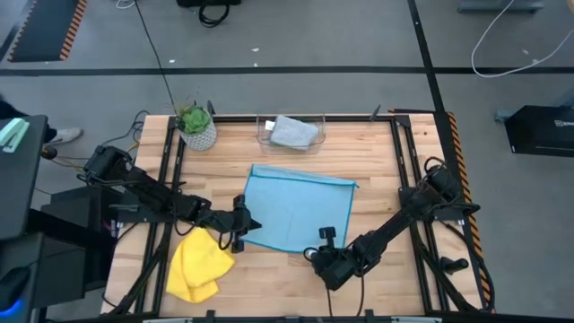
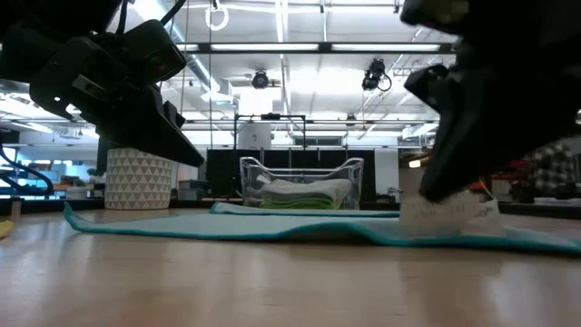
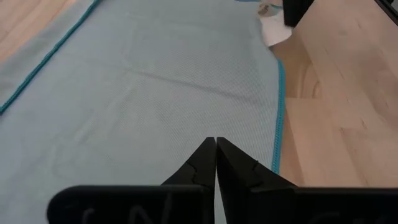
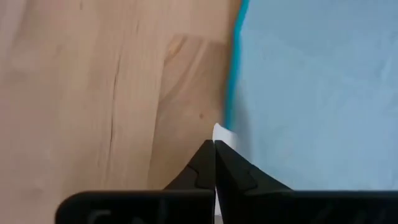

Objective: Fold microfiber towels
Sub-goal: Fold the blue microfiber cloth

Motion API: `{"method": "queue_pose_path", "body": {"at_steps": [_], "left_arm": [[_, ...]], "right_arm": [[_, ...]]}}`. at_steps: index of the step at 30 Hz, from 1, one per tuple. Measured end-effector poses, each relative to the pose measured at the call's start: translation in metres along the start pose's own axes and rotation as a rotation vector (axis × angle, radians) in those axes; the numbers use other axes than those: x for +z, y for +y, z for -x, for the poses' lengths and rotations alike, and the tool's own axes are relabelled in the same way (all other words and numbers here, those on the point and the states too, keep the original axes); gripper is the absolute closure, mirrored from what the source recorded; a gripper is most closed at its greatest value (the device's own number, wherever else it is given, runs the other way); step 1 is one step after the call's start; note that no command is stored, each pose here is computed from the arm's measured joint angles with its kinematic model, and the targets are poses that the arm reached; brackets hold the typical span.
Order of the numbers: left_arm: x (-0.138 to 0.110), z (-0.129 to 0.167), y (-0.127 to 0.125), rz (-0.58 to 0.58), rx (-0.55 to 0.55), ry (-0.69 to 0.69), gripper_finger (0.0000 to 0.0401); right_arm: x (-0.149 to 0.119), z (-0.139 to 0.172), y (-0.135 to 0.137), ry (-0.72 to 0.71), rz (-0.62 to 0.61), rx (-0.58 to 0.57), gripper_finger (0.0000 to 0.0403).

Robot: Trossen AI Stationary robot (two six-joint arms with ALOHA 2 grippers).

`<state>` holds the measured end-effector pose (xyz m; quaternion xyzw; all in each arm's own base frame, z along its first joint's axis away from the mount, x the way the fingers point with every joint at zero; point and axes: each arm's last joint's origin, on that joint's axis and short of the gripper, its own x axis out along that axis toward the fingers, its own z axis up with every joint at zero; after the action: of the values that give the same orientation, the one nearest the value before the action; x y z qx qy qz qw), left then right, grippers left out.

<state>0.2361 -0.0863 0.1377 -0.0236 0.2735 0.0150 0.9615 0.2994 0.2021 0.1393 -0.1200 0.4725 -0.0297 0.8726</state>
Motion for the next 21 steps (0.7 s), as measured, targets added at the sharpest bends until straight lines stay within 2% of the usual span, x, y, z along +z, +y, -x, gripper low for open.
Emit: {"method": "queue_pose_path", "body": {"at_steps": [4, 8, 14, 21], "left_arm": [[0.0, 0.0, 0.0, 0.0, 0.0, 0.0, 0.0384], [0.0, 0.0, 0.0, -0.002, -0.001, 0.0, 0.0381], [0.0, 0.0, -0.001, 0.0, -0.002, 0.001, 0.0384], [-0.002, 0.001, -0.003, 0.004, -0.01, 0.012, 0.0359]], "right_arm": [[0.007, 0.015, -0.006, -0.041, -0.051, 0.001, 0.0399], [0.012, 0.024, -0.019, -0.04, -0.169, -0.008, 0.0397], [0.009, 0.011, -0.035, 0.052, -0.363, -0.016, 0.0392], [-0.008, -0.007, -0.05, 0.139, -0.469, -0.039, 0.0383]]}}
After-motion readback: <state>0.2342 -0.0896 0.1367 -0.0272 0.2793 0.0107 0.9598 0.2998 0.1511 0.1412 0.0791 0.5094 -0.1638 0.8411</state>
